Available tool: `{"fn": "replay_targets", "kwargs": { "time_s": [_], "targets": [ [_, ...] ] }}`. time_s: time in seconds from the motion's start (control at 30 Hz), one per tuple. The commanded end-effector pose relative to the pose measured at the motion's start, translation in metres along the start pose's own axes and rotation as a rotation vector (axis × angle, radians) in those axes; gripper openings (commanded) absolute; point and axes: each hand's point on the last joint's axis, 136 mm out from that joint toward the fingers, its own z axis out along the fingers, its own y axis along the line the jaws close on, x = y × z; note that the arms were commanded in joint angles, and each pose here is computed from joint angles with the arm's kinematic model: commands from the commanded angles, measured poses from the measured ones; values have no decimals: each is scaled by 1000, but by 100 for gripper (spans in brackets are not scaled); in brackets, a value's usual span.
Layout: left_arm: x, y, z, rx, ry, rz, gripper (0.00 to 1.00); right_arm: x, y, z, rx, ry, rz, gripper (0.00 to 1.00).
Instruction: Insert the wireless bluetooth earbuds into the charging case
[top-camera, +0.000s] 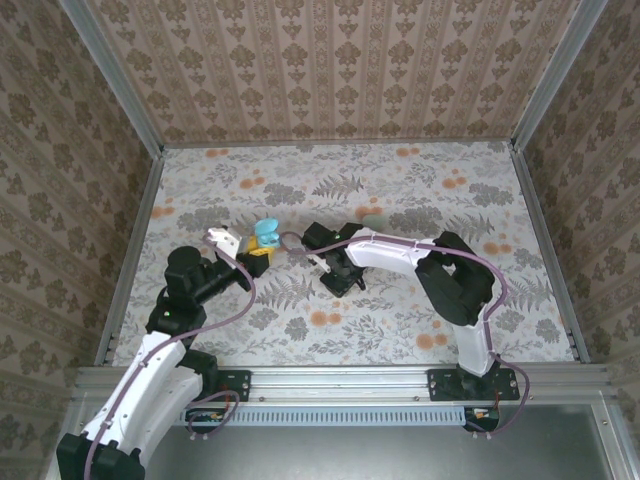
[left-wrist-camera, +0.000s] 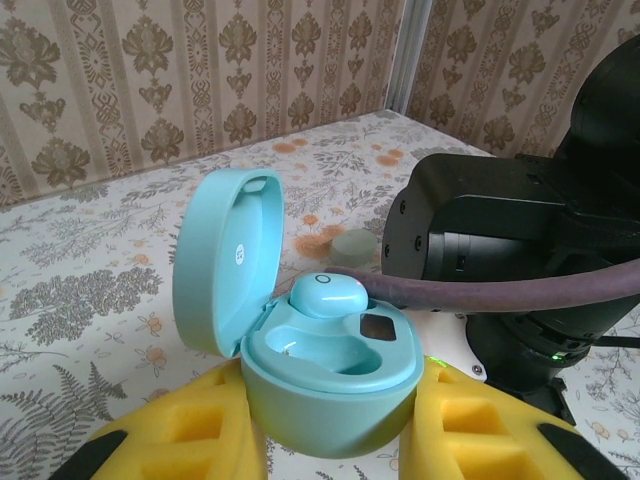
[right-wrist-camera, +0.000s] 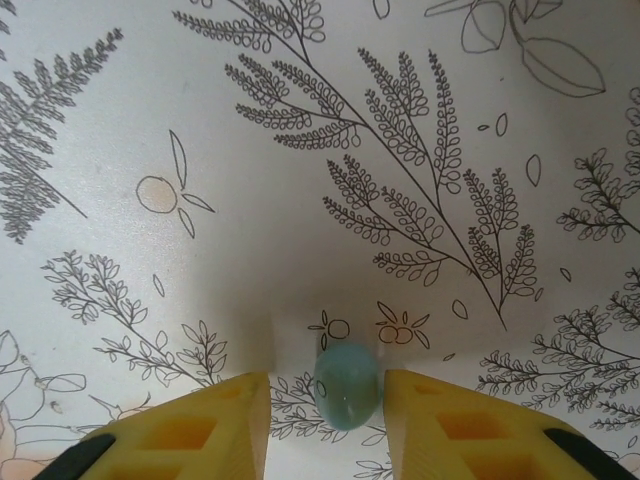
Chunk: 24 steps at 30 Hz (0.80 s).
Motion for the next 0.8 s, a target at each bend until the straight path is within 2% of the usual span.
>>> {"fn": "replay_targets", "kwargs": {
  "time_s": [0.0,0.17,0.4,0.6,0.77],
  "targets": [
    [-15,-6,-4,15,-40,40,24,10,-5,6,27,63,-26,35],
    [-15,-7,-4,19,-39,40,24,11,-7,11,34,81,-28,33],
    [-16,-9,-5,25,-42,43,24,7,-17,1,27,39,50,22],
    [-22,-15,-2,71,-82,61,24,1,-29,-45,-22,-92,205,20],
    [-34,-29,4,153,-148,117,24,-3,-31,-112,-107,-304,362,18]
  ]
}}
